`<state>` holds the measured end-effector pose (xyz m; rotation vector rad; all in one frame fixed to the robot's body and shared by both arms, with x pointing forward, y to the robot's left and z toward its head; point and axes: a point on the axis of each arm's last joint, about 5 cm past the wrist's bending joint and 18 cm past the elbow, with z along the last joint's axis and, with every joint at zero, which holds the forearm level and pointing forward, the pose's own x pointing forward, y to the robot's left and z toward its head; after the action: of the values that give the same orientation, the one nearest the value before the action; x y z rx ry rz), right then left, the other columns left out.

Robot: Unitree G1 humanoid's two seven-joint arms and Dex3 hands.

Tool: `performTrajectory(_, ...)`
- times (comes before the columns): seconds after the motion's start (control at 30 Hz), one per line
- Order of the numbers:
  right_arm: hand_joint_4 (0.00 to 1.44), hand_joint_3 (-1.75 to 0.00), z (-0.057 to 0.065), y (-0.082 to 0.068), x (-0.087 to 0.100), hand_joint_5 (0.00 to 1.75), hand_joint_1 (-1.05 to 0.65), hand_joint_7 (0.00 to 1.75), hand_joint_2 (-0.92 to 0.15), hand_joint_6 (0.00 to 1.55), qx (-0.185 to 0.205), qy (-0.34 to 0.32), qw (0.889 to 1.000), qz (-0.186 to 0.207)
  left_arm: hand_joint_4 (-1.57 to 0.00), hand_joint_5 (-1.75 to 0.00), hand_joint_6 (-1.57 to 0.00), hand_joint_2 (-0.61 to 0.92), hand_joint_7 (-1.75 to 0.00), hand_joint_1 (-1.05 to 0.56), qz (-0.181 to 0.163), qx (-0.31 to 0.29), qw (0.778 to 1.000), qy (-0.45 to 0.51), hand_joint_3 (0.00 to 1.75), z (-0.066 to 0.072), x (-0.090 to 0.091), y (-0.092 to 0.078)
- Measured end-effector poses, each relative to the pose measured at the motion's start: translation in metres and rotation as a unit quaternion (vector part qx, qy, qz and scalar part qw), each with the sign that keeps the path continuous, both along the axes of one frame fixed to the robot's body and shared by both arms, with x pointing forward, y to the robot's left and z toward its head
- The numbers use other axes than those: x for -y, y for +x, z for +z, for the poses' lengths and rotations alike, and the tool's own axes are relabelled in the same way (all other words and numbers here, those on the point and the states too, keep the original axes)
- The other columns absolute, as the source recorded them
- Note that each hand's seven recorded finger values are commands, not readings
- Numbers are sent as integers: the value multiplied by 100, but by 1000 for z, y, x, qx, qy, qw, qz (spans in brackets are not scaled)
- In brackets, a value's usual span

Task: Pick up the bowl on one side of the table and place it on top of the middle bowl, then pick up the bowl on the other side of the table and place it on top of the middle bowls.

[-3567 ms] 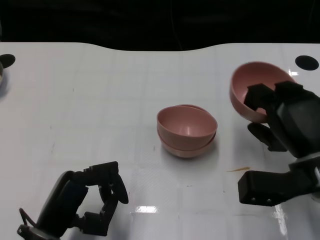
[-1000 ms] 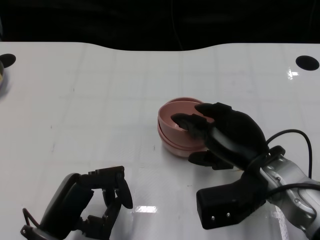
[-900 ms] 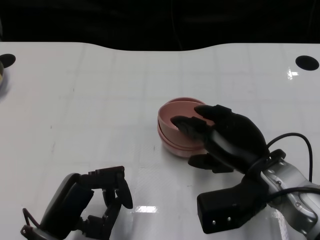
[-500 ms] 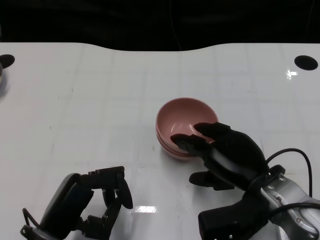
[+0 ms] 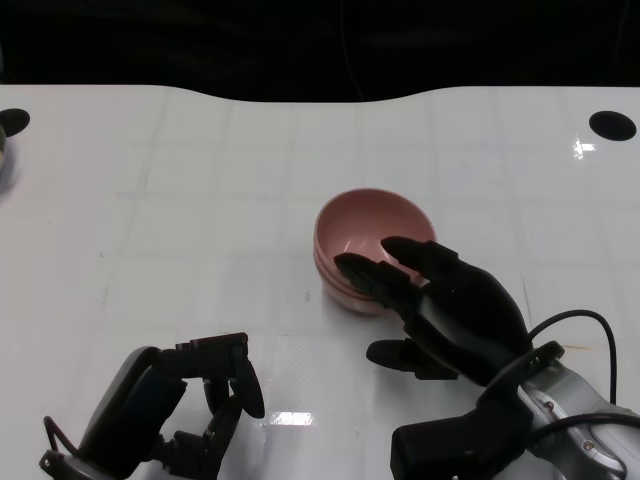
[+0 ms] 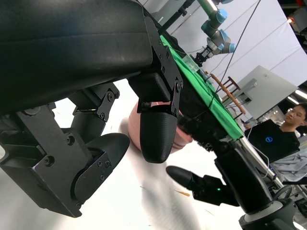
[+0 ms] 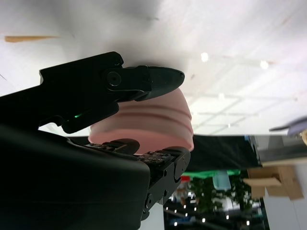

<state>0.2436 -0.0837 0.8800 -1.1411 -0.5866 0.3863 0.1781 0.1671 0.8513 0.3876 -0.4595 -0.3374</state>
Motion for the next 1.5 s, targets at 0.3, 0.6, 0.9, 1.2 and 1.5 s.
performTrajectory(0.3,10,-41,8,3,1,12,-67,1,-92,14,20,21,1000,-11,-89,-169,-85,23,-148,-1,0,0,1000,1,156,0,0,0)
performTrajectory(0.6,2,-24,16,-9,19,47,-61,4,-92,22,37,56,998,0,-89,-169,-84,22,-149,0,-2,3,1000,1,157,0,0,0)
performTrajectory(0.9,16,-6,7,-37,48,90,-31,18,-90,50,30,178,983,22,-89,-170,-84,22,-150,0,-5,5,1000,-1,156,0,1,1)
performTrajectory(1.2,59,-10,-2,-66,68,114,-14,45,-90,91,17,276,961,26,-89,-170,-84,23,-150,0,-5,6,1000,0,156,0,1,1)
performTrajectory(1.5,87,-134,-8,-85,80,141,9,103,-26,94,17,343,939,28,-89,-170,-85,22,-150,0,-5,7,1000,-2,158,0,1,1)
